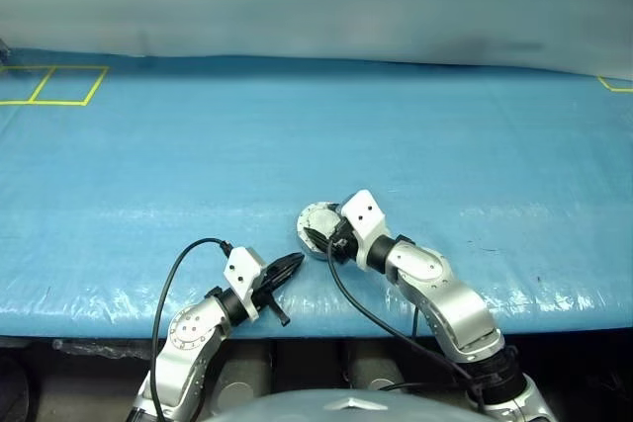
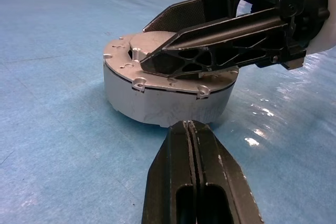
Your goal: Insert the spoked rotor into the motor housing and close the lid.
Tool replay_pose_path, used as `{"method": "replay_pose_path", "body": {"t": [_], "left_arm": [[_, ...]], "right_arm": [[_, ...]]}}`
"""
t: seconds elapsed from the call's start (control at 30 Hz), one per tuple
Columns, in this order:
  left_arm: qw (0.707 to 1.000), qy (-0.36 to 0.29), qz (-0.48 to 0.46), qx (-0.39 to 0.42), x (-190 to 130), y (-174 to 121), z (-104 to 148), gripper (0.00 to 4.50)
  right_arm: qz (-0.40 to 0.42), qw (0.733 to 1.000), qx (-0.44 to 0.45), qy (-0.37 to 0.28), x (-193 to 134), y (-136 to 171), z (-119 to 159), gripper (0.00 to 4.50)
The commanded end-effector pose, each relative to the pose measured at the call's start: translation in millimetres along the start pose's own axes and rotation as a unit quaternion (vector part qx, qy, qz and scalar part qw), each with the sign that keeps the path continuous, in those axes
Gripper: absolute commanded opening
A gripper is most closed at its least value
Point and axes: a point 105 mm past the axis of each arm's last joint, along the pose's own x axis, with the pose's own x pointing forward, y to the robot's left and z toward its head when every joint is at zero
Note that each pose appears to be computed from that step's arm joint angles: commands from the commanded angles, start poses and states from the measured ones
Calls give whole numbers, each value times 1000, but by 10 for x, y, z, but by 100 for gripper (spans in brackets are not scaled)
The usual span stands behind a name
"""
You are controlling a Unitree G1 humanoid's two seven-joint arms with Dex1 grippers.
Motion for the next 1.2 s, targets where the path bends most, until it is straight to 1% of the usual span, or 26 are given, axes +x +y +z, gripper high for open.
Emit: {"method": "replay_pose_path", "body": {"t": [0.03,0.13,0.23,0.4,0.5,0.6,0.73,0.83,0.93,1.07,1.13,1.2], "left_arm": [[999,-26,4,24,19,9,146,0],[999,-31,12,29,32,39,183,0],[998,-49,31,29,50,118,290,0],[997,-56,47,33,100,301,484,0],[996,-62,65,-17,182,454,595,0],[996,-51,63,-32,277,559,682,0],[995,-7,63,-71,407,725,737,0],[993,32,3,-113,492,686,739,0],[989,90,-35,-109,521,665,663,0],[980,137,-93,-112,513,599,629,0],[978,151,-104,-99,507,598,624,0],[977,152,-116,-95,515,591,655,0]], "right_arm": [[5,1000,6,10,6,20,-137,305],[3,1000,14,14,6,7,-219,305],[5,999,9,32,-10,14,-322,305],[7,1000,14,27,-11,17,-303,305],[5,1000,18,24,-3,9,-286,305],[4,1000,20,22,-2,4,-273,305],[2,1000,19,22,-4,3,-281,305],[1,1000,20,21,6,10,-281,305],[-2,1000,21,18,15,10,-272,305],[-7,1000,21,17,10,-1,-270,305],[-10,1000,22,16,3,-1,-274,305],[-11,1000,24,16,1,-1,-276,305]]}}
